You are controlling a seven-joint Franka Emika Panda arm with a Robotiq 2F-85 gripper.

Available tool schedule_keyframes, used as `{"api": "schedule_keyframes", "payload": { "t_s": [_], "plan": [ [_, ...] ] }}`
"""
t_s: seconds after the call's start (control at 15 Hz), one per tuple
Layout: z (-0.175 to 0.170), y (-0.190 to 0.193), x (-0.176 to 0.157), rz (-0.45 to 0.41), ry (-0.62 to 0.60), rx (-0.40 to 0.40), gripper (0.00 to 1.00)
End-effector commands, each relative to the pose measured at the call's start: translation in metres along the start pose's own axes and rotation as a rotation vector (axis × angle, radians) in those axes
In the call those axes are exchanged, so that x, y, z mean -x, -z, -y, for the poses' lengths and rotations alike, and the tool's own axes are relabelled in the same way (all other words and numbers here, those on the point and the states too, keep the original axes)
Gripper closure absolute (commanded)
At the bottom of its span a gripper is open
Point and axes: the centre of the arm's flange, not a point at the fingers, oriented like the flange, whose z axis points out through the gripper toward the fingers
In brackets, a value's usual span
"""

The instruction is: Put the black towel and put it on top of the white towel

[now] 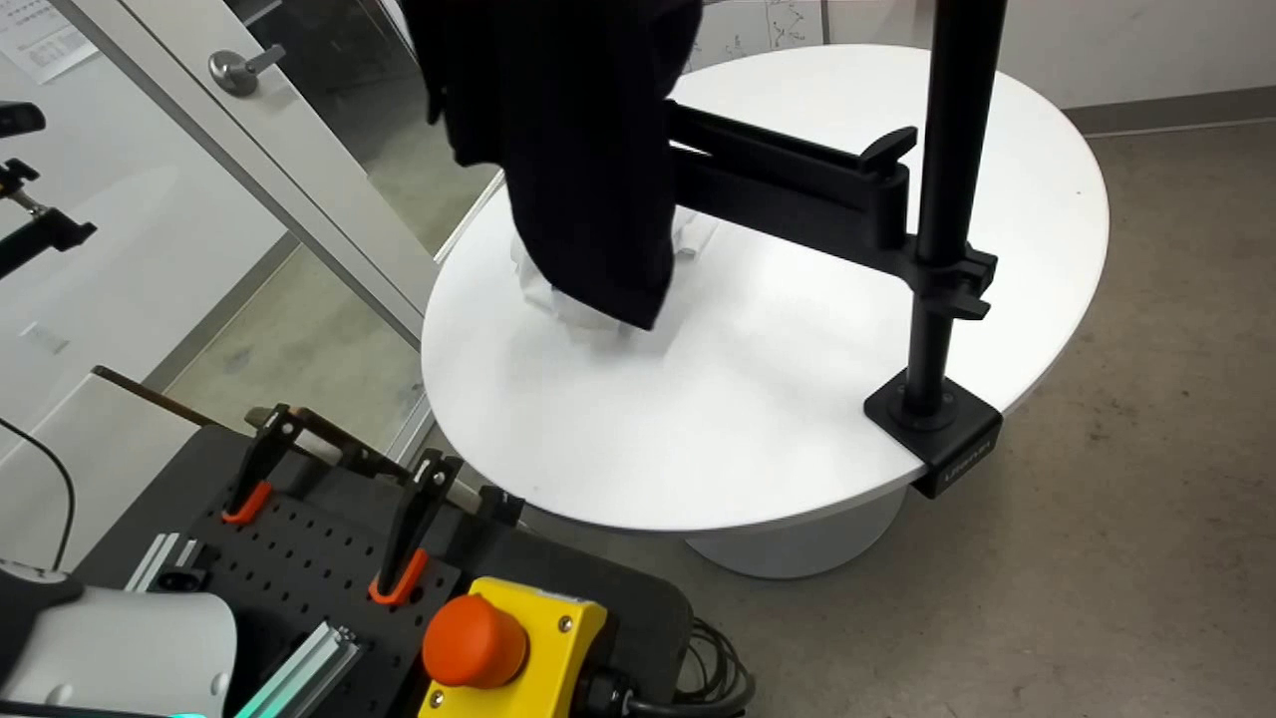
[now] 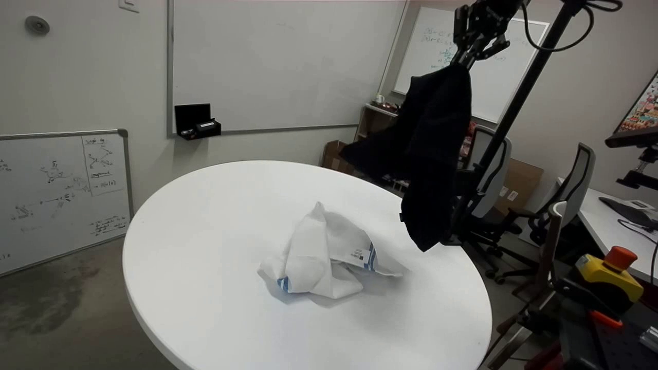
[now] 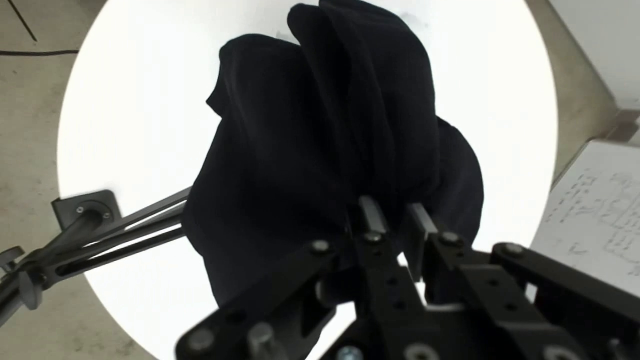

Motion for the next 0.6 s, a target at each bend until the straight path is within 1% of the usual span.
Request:
{"api": "schedule_keyframes", "payload": {
  "t_s": [0.0,0.13,0.27,0.4,0.53],
  "plan": [
    [0.026,0.032,0.048,0.067,0.153,-0.064,0.96],
    [0.040,0.037,0.069,0.097,0.222,-0.067,0.96],
    [0.054,0.032,0.086,0.137,0.300,-0.058,0.96],
    [0.068,0.020,0.097,0.205,0.384,-0.036,0.96],
    [0.078,0.002,0.109,0.266,0.478,0.003,0.96]
  ]
}}
